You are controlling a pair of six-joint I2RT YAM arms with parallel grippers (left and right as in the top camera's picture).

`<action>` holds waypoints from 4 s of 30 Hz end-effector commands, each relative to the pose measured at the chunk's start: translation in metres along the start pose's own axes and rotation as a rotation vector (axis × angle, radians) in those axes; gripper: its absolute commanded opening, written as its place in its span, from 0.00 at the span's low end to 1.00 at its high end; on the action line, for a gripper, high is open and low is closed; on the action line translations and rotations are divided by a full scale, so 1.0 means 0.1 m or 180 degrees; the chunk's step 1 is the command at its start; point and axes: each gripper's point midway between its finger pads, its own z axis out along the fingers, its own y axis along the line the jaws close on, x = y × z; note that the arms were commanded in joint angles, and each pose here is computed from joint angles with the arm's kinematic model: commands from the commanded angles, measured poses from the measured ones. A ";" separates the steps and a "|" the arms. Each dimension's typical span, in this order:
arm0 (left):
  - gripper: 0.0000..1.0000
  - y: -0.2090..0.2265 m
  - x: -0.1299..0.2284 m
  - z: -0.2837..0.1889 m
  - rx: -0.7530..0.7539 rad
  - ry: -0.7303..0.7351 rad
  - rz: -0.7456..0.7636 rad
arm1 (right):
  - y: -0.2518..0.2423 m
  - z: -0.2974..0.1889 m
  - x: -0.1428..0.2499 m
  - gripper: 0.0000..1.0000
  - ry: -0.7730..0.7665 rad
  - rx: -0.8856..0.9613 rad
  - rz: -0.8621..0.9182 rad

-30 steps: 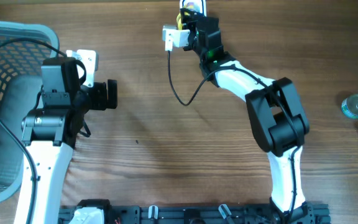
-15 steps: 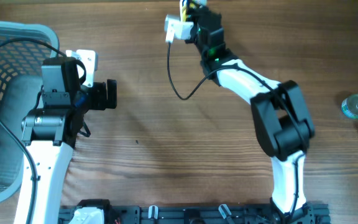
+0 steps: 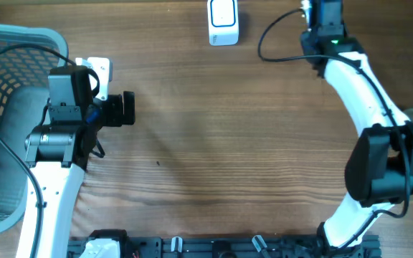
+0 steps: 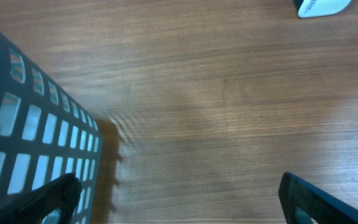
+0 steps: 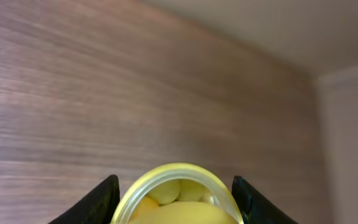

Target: Scan the item barcode

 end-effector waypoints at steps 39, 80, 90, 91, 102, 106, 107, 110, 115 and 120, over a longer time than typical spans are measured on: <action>1.00 0.31 -2.00 -1.01 -0.0538 -0.3009 -0.0014 | -2.77 -2.90 -0.17 1.00 -0.2226 0.0581 0.1966; 1.00 0.09 0.22 -4.07 -0.0909 -0.4918 0.0083 | -1.27 -5.70 1.82 1.00 -0.4324 -0.0588 0.2685; 1.00 0.05 0.05 -4.49 -0.0751 -0.5528 0.0142 | -0.83 -4.98 1.19 1.00 -0.4761 -0.1214 0.1699; 1.00 -0.02 0.02 -4.38 -0.0626 -0.5406 0.0253 | -0.70 -4.87 1.15 1.00 -0.4895 -0.1138 0.1274; 1.00 -0.21 -0.05 -3.00 -0.0238 -0.5490 0.0683 | 0.00 -3.35 1.39 1.00 -0.4643 -0.1265 0.0832; 1.00 -0.27 0.03 -2.33 -0.0038 -0.5057 0.0750 | 0.15 -2.93 1.47 1.00 -0.4036 -0.1509 0.1031; 1.00 -0.27 0.05 -2.23 -0.0022 -0.4989 0.0744 | 0.20 -2.82 1.51 1.00 -0.3858 -0.1572 0.1089; 1.00 -0.27 0.11 -1.97 0.0015 -0.4794 0.0710 | 0.22 -2.53 1.62 1.00 -0.3441 -0.1539 0.1315; 1.00 -0.26 0.26 -1.42 0.0092 -0.4339 0.0630 | 0.25 -2.10 1.86 1.00 -0.2771 -0.1376 0.1644; 1.00 -0.23 0.40 -1.00 0.0111 -0.3902 0.0538 | 0.25 -2.10 1.86 1.00 -0.2761 -0.1377 0.1647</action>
